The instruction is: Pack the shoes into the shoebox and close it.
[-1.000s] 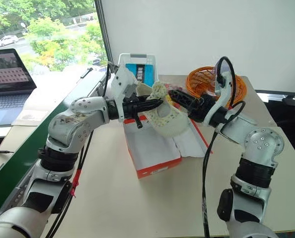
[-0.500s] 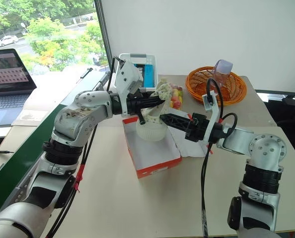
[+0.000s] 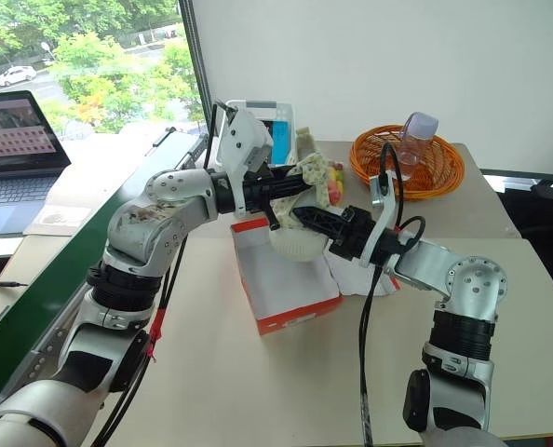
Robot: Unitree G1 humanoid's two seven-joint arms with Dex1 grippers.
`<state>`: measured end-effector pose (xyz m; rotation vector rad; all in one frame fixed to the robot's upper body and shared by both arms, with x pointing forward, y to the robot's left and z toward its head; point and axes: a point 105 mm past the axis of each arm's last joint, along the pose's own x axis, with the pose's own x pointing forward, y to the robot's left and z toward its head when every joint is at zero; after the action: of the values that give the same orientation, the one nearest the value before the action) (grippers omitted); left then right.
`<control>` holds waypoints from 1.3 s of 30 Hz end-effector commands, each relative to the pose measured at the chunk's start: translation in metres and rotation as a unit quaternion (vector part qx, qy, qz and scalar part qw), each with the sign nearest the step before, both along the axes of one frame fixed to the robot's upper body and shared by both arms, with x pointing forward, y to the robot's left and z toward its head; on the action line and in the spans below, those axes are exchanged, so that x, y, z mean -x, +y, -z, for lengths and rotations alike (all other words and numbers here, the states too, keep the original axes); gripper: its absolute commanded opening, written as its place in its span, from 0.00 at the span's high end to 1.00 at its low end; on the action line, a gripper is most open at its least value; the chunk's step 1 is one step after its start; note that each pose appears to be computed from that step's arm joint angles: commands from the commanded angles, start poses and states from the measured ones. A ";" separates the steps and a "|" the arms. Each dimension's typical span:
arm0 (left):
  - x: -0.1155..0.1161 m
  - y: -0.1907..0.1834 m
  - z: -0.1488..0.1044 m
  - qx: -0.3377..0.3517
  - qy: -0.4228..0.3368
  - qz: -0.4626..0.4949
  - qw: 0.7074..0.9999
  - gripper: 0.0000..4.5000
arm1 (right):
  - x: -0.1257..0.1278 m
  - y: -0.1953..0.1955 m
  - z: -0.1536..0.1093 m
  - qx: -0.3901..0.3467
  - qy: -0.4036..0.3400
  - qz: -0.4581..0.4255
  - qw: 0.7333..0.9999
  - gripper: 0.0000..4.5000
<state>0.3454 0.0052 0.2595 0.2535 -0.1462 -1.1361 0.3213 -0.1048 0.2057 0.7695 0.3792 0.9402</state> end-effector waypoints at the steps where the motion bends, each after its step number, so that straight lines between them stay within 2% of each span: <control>1: 0.005 0.004 -0.017 -0.006 -0.031 -0.001 1.000 0.98 | -0.001 -0.007 -0.014 0.018 -0.035 0.018 0.999 0.88; 2: 0.003 0.008 -0.015 -0.009 -0.025 -0.006 1.000 0.98 | -0.001 -0.009 -0.014 0.022 -0.037 0.019 0.999 0.89; 4: 0.005 0.014 -0.015 0.001 0.001 0.004 1.000 0.77 | -0.002 -0.012 -0.017 0.031 -0.044 0.022 0.998 0.89; 5: 0.003 0.021 -0.016 -0.003 0.004 -0.004 1.000 0.71 | -0.002 -0.014 -0.019 0.039 -0.051 0.026 0.998 0.90; 7: 0.003 0.028 -0.019 -0.007 0.011 -0.011 1.000 0.53 | -0.003 -0.016 -0.022 0.049 -0.059 0.031 0.997 0.90; 9: 0.012 0.036 -0.028 0.010 0.032 0.017 0.999 0.37 | -0.003 -0.018 -0.025 0.055 -0.066 0.034 0.996 0.90; 12: 0.022 0.063 -0.039 -0.010 0.027 0.036 0.999 0.36 | -0.003 -0.021 -0.032 0.067 -0.080 0.037 0.994 0.90; 15: 0.026 0.091 -0.034 -0.069 0.018 0.028 0.997 0.36 | -0.005 -0.022 -0.035 0.109 -0.092 0.051 0.988 0.90; 17: 0.034 0.107 -0.017 -0.133 0.010 0.035 0.990 0.36 | -0.004 -0.013 -0.028 0.198 -0.109 0.046 0.973 0.90; 19: 0.039 0.111 -0.006 -0.163 0.008 0.042 0.986 0.36 | 0.001 -0.001 -0.023 0.253 -0.127 0.024 0.959 0.90; 24: 0.035 0.108 0.006 -0.172 0.002 0.025 0.985 0.36 | 0.000 0.013 -0.015 0.314 -0.145 0.015 0.938 0.90; 27: 0.036 0.107 0.012 -0.177 0.001 0.023 0.984 0.36 | -0.004 0.013 0.006 0.355 -0.119 0.013 0.927 0.90; 30: 0.035 0.111 0.014 -0.182 0.000 0.009 0.983 0.36 | -0.014 -0.005 0.041 0.422 -0.084 0.035 0.902 0.90; 35: 0.036 0.114 0.016 -0.182 0.004 -0.003 0.983 0.36 | -0.020 -0.025 0.077 0.437 -0.021 0.044 0.898 0.90; 39: 0.036 0.115 0.018 -0.180 0.005 -0.010 0.984 0.36 | -0.021 -0.039 0.109 0.467 0.011 0.047 0.883 0.90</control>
<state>0.3115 0.1186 0.2287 0.5376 0.1205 -1.1658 0.3403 -0.1394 0.1025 -0.0791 0.7273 0.5576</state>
